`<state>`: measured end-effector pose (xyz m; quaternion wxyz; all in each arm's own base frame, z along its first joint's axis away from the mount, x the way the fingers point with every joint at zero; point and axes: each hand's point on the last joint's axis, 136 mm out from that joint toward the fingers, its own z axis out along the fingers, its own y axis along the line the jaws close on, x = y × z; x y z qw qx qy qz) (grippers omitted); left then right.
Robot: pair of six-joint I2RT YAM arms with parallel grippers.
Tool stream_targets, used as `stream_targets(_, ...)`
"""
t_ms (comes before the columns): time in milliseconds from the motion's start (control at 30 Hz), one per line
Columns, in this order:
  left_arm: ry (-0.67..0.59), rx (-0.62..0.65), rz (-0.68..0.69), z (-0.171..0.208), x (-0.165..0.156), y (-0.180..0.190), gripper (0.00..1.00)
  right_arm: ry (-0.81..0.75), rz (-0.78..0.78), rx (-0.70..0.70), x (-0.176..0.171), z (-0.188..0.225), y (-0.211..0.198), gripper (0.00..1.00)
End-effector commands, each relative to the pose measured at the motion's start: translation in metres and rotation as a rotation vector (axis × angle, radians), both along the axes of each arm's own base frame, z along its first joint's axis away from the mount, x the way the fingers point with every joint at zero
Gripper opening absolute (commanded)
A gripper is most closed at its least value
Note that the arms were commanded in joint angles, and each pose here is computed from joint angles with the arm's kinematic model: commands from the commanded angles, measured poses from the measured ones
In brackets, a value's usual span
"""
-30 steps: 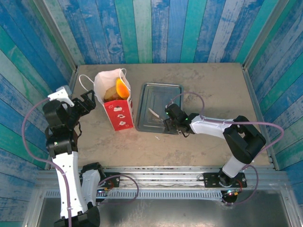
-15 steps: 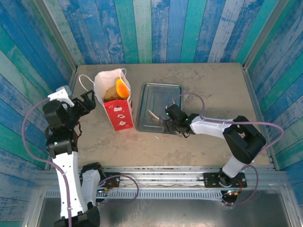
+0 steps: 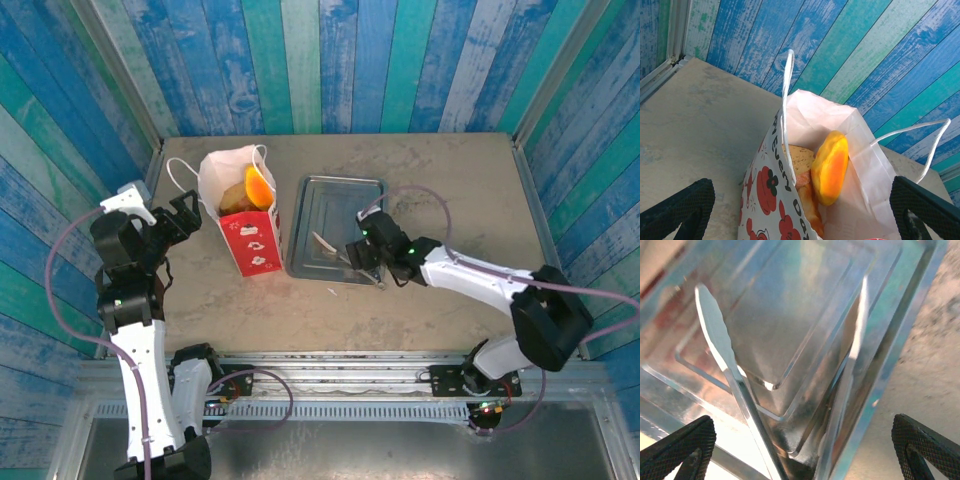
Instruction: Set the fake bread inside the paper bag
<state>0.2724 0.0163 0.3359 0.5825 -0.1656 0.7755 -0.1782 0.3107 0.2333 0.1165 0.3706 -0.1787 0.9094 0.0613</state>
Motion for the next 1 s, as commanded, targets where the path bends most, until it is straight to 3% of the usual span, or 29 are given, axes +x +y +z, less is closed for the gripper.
stream_targets(0,-0.025,0.045,0.028,0.011,0.000,0.006,0.94,-0.084,-0.042,-0.002,0.007,0.039,-0.017,0.97)
stream_targets(267,-0.015,0.089,0.156,0.018,0.008,0.032,0.94,-0.201,-0.149,0.109,0.003,0.101,-0.073,1.00)
stream_targets(600,-0.046,0.119,0.324,0.043,0.015,0.072,0.94,-0.351,-0.330,0.159,-0.016,0.136,-0.167,1.00)
stream_targets(833,0.024,0.075,0.458,0.001,0.029,0.123,0.94,-0.386,-0.458,0.091,-0.023,0.129,-0.212,1.00)
stream_targets(967,0.076,0.048,0.470,-0.040,0.039,0.132,0.94,-0.373,-0.537,0.043,-0.021,0.110,-0.231,1.00)
